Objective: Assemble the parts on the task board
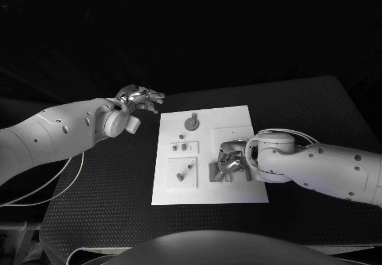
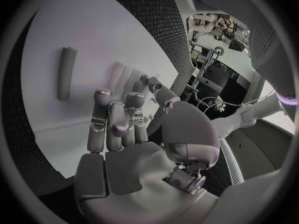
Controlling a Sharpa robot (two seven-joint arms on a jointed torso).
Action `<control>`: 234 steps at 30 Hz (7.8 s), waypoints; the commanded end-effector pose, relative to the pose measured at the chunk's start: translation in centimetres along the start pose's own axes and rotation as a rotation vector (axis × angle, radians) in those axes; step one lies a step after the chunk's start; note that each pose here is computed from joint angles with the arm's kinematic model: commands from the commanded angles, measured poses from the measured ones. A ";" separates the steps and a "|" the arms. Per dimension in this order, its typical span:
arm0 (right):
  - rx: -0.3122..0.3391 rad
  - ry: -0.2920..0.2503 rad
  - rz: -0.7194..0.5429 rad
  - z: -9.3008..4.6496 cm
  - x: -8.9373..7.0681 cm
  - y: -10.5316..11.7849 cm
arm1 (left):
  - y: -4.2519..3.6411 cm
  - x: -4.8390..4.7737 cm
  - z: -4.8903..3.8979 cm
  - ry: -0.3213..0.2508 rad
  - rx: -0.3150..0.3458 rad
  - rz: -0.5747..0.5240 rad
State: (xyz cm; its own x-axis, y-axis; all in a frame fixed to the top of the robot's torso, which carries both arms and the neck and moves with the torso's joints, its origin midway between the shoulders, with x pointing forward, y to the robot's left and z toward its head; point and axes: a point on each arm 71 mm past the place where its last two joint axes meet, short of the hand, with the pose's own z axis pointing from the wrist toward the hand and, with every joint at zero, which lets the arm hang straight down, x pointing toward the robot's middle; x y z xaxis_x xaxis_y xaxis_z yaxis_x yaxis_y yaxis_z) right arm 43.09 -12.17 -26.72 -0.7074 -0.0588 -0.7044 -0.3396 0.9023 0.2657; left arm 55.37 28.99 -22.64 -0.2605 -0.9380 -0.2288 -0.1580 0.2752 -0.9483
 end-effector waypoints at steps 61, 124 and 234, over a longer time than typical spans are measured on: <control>0.172 -0.079 0.187 -6.3 -0.9 -9.4 | 0.08 -0.25 -0.24 0.027 -0.004 0.008; 0.218 0.050 -0.145 -2.6 1.7 -6.9 | 0.25 -0.53 -0.41 0.032 -0.015 0.012; 0.155 0.052 0.408 -0.8 1.4 -4.6 | 0.32 -0.17 -0.38 0.059 -0.032 0.036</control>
State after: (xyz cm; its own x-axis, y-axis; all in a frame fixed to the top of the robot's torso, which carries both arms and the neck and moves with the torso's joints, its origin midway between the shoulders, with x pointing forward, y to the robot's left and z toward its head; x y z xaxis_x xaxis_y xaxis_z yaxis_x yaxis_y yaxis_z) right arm 43.28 -17.06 -28.12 -0.8019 0.2829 -0.5263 0.0667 0.9177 0.3917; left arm 55.00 29.60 -22.91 -0.3058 -0.9180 -0.2525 -0.1847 0.3174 -0.9301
